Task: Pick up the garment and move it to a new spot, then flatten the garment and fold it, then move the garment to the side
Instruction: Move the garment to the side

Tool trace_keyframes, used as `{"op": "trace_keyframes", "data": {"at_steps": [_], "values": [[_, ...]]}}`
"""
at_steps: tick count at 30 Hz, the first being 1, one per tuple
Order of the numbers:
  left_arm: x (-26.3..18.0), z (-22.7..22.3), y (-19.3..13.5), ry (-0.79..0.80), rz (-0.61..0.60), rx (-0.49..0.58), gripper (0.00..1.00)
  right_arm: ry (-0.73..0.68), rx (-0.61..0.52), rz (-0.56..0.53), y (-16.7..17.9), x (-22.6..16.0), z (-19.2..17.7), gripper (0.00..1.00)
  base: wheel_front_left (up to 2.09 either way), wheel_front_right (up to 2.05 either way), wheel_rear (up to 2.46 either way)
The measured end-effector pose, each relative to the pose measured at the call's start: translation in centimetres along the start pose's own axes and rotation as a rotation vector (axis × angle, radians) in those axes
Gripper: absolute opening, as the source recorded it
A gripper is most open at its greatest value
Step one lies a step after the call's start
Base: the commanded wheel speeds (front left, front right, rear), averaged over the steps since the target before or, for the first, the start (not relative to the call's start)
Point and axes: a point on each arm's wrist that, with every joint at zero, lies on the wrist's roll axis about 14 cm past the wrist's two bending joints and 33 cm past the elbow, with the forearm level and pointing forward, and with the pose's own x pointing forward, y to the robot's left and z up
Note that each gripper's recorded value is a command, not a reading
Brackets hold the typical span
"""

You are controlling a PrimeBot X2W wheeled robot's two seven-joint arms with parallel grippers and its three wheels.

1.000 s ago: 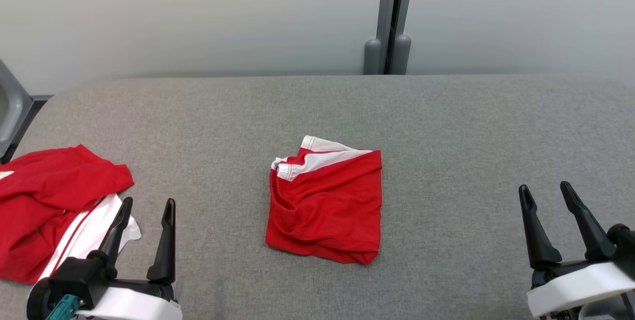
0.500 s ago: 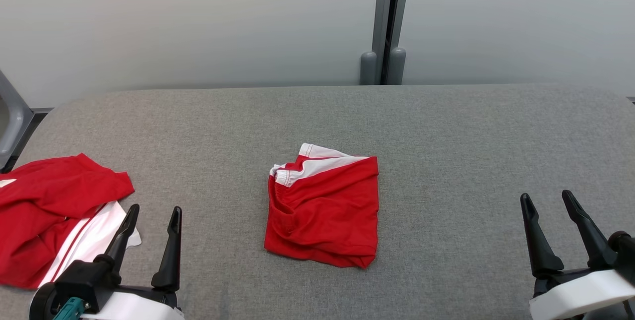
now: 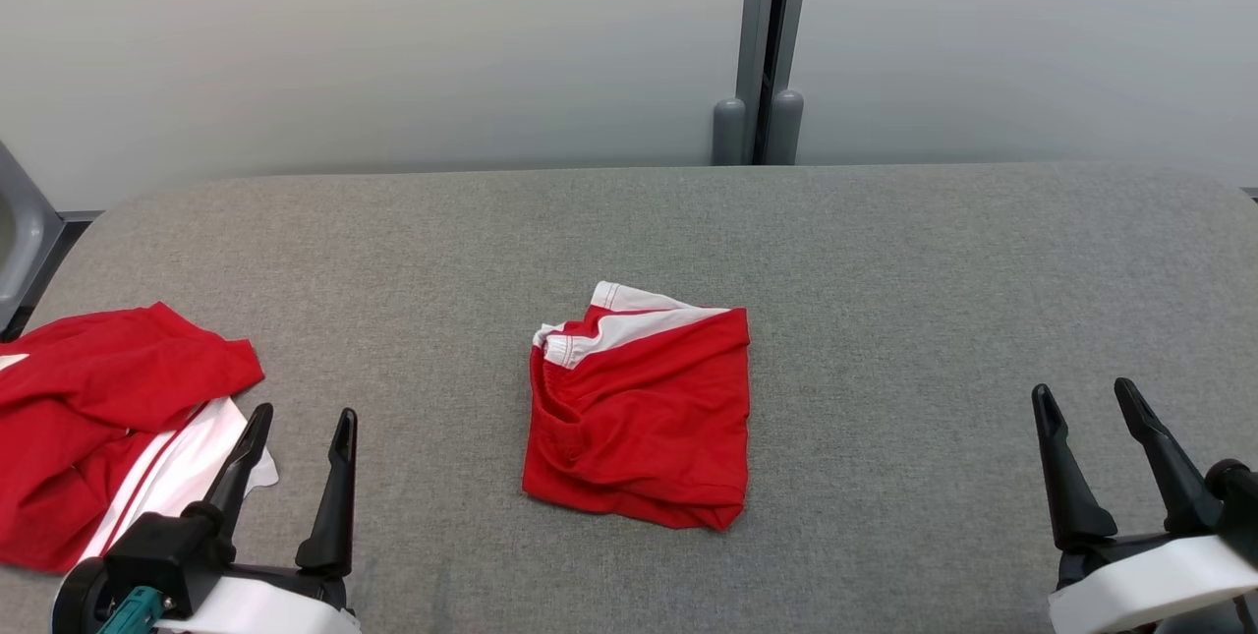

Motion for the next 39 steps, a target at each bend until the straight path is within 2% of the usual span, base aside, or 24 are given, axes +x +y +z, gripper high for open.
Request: {"op": "trace_keyframes", "data": {"at_steps": [10,17,22,28,35,38,39], "values": [[0.0,0.1,0.2,0.001,0.002,0.003,1.0,0.02,0.0,0.003,0.1,0.4,-0.8,1.0,0.0,0.0,0.0],[0.3,1.1,0.9,-0.038,0.024,-0.002,1.0,0.095,0.015,0.045,1.2,2.6,-3.5,1.0,0.0,0.0,0.0],[0.3,1.3,2.3,-0.053,0.068,-0.002,1.0,0.194,0.049,0.144,4.4,5.2,-6.9,1.0,0.0,0.0,0.0],[0.8,0.5,3.5,-0.049,0.109,-0.013,1.0,0.373,0.106,0.306,10.1,7.5,-12.4,1.0,0.0,0.0,0.0],[0.6,-1.7,5.5,0.001,0.184,-0.011,1.0,0.617,0.148,0.434,15.0,7.6,-19.2,1.0,0.0,0.0,0.0],[1.0,-1.9,5.7,0.004,0.188,-0.006,1.0,0.66,0.162,0.462,15.9,7.8,-19.9,1.0,0.0,0.0,0.0],[1.1,-1.9,5.6,0.002,0.183,-0.007,1.0,0.669,0.158,0.468,16.0,7.8,-20.0,0.54,0.0,0.0,0.0]]}}
